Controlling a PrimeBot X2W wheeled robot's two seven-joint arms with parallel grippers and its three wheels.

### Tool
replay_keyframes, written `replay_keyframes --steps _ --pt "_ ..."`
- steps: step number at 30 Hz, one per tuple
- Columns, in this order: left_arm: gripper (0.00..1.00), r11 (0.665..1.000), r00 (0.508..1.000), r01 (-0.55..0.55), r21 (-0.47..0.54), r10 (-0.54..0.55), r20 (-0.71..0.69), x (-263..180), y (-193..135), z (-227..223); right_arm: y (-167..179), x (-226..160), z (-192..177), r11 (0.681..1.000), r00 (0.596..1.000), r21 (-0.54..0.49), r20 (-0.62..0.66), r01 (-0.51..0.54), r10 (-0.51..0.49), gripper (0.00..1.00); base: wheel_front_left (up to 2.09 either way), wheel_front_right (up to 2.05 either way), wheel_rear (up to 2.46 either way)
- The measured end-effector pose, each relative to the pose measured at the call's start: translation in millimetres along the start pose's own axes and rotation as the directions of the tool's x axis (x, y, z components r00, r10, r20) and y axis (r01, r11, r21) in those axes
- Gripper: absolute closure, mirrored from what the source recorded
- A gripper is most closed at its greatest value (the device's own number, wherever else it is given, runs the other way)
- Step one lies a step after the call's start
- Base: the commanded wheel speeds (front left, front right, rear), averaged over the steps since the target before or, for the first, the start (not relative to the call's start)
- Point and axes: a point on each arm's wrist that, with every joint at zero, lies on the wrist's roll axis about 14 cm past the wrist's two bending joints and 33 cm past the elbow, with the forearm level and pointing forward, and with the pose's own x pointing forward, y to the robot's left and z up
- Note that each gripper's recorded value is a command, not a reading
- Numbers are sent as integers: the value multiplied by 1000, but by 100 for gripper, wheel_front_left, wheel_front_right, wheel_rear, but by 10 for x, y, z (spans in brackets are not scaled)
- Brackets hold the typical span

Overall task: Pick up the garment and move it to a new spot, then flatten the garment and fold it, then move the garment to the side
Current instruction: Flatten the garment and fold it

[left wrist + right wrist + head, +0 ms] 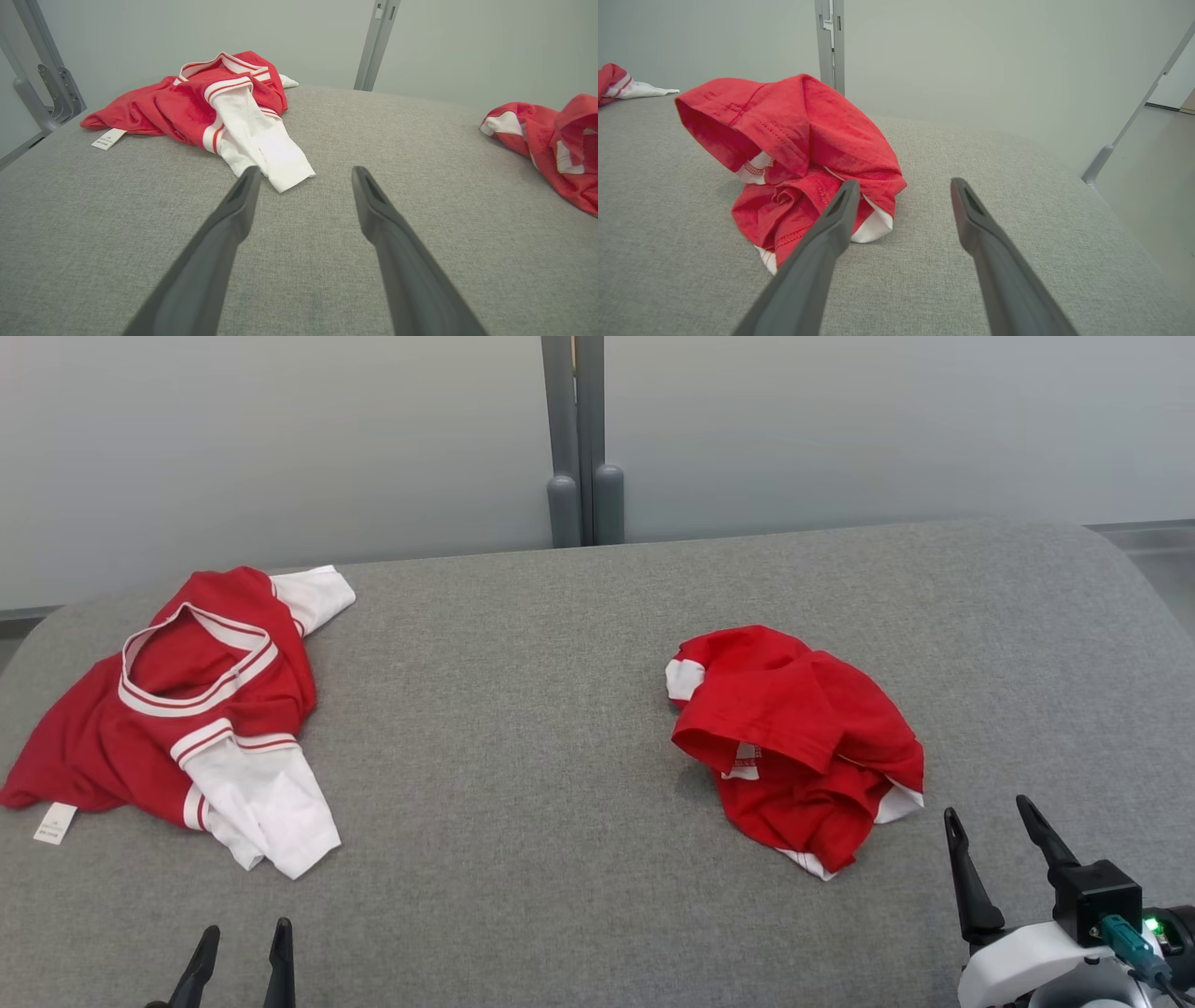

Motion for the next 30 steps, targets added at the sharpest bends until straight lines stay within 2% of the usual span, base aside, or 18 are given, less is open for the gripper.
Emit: replay_keyframes --steps 10,13,17,21,23,30 --pt "0 1000 1000 19 -2 -19 5 55 -82 0 10 8 3 1000 1000 5 1 1 -1 0 0 0 0" --pt "0 998 997 66 -2 -66 33 165 -234 92 2 12 24 1000 1000 5 7 4 -4 0 0 0 0" --pt "0 982 980 188 12 -188 71 380 -608 246 -82 -5 69 999 999 5 20 32 -32 0 0 0 0" --pt "0 945 942 324 35 -326 84 655 -1063 432 -184 -58 57 998 998 8 16 68 -69 0 0 0 0" --pt "0 916 914 397 49 -400 73 796 -1321 504 -225 -60 74 996 996 11 21 85 -85 0 0 0 0" --pt "0 825 827 562 65 -559 -55 1288 -2026 465 -354 -72 90 990 990 22 22 141 -142 0 0 0 0"
